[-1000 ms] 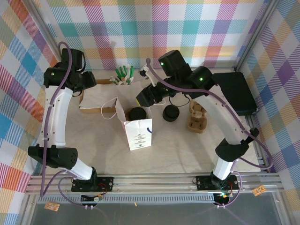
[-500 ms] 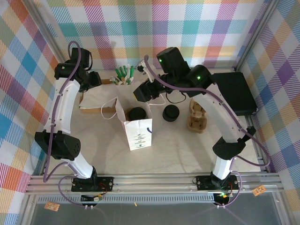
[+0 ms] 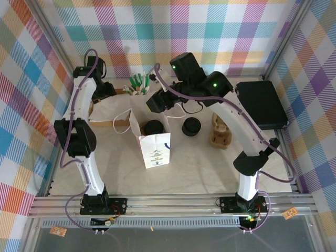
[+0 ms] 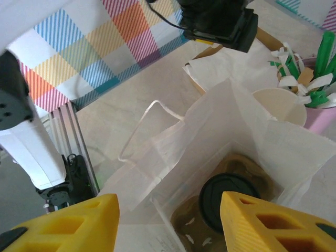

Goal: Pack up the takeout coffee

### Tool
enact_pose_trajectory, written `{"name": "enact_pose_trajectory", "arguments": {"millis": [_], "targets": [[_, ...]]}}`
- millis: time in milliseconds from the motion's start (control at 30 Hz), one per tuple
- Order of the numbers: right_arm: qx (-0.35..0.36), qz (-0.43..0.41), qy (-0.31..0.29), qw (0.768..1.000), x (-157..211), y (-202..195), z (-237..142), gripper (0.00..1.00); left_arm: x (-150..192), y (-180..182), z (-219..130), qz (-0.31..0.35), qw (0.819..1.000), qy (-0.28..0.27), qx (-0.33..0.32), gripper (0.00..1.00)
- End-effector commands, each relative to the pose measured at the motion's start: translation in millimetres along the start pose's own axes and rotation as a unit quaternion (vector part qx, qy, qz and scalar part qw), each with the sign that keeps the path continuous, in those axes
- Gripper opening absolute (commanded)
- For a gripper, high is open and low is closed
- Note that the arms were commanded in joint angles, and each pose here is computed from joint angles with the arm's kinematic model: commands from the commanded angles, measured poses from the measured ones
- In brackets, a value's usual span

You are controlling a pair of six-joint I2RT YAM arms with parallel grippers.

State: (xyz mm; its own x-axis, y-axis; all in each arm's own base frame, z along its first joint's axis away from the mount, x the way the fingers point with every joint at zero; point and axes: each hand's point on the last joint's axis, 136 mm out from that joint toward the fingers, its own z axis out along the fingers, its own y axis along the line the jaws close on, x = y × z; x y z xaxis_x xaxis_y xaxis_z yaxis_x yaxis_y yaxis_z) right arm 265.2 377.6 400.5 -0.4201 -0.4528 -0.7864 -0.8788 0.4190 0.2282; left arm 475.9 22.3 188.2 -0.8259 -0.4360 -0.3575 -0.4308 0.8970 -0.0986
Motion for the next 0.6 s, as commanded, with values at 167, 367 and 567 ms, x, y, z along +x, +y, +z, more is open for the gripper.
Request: {"name": "enact_pose_trajectory", "arguments": {"millis": [167, 367, 567], "targets": [[0.036, -0.052, -0.014, 0.998, -12, -11, -6, 0.56, -40, -7, 60, -0.003, 1.000, 0.013, -0.016, 0.70], [0.061, -0.063, -0.013, 0.996, -13, -24, -4, 0.58, -38, 3, 92, -0.033, 0.999, 0.032, -0.029, 0.69], [0.070, -0.063, -0.002, 0.996, -9, -29, -2, 0.58, -21, 17, 109, -0.028, 0.996, 0.061, -0.064, 0.67]]}}
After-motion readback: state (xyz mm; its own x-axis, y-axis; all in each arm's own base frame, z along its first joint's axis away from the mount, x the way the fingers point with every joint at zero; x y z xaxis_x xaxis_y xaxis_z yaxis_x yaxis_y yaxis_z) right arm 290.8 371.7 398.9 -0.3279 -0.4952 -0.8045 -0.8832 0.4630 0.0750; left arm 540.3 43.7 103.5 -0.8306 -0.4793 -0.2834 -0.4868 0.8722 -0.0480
